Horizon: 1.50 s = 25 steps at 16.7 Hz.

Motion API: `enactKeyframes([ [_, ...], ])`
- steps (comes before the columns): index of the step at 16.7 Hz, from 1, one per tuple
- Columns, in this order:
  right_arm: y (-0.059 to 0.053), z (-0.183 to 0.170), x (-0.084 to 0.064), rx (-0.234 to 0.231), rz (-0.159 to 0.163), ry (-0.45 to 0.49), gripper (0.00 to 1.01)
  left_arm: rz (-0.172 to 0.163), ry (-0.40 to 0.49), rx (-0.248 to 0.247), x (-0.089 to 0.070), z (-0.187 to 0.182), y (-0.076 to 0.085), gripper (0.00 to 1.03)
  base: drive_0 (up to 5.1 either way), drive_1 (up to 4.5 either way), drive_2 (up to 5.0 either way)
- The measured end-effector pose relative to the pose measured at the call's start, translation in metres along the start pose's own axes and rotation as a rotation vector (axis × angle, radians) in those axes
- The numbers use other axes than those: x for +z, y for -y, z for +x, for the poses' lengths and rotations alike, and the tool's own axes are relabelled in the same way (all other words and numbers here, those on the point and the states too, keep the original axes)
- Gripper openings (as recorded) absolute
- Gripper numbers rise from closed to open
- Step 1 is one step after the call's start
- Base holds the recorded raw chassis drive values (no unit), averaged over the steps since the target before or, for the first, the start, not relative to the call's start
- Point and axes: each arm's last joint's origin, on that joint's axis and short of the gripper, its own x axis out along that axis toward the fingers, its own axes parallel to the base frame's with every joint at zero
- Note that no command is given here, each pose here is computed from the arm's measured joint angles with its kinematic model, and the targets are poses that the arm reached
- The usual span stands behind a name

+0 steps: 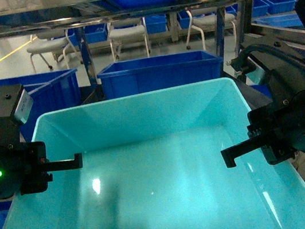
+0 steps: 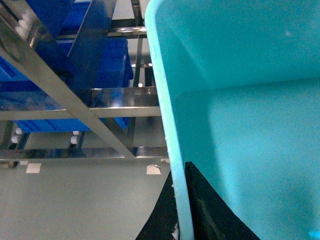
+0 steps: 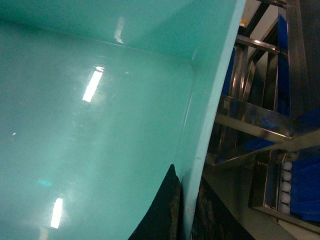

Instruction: Organize blue bins on left shelf correctly

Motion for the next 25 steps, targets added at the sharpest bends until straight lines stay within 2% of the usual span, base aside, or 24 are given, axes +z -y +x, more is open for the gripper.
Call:
enactKeyframes([
  [4,0.0,0.0,0.0,0.0,0.0,0.0,0.03,0.001,0.001,-0.001,0.0,0.0,0.0,0.02,0.0,0.6,-0.6],
  [10,0.0,0.0,0.0,-0.001,0.0,0.001,0.03,0.0,0.003,-0.001,0.0,0.0,0.0,0.02,0.0,4.21,-4.2],
  [18,0.0,0.0,0.0,0.003,0.0,0.009,0.03,0.0,0.01,-0.001,0.001,0.0,0.0,0.02,0.0,0.0,0.0],
  [20,0.002,0.0,-0.004,0.024,-0.008,0.046,0.03,-0.001,0.015,0.01,-0.004,0.003,0.001,0.02,0.0,0.0,0.0],
  [23,0.008,0.013,-0.016,0.016,-0.021,0.008,0.03,0.0,-0.021,0.002,-0.018,0.011,0.006,0.02,0.0,0.0,0.0],
  [25,0.008,0.02,-0.022,0.01,-0.025,-0.016,0.03,0.006,-0.041,-0.004,-0.024,0.018,0.009,0.02,0.0,0.0,0.0],
])
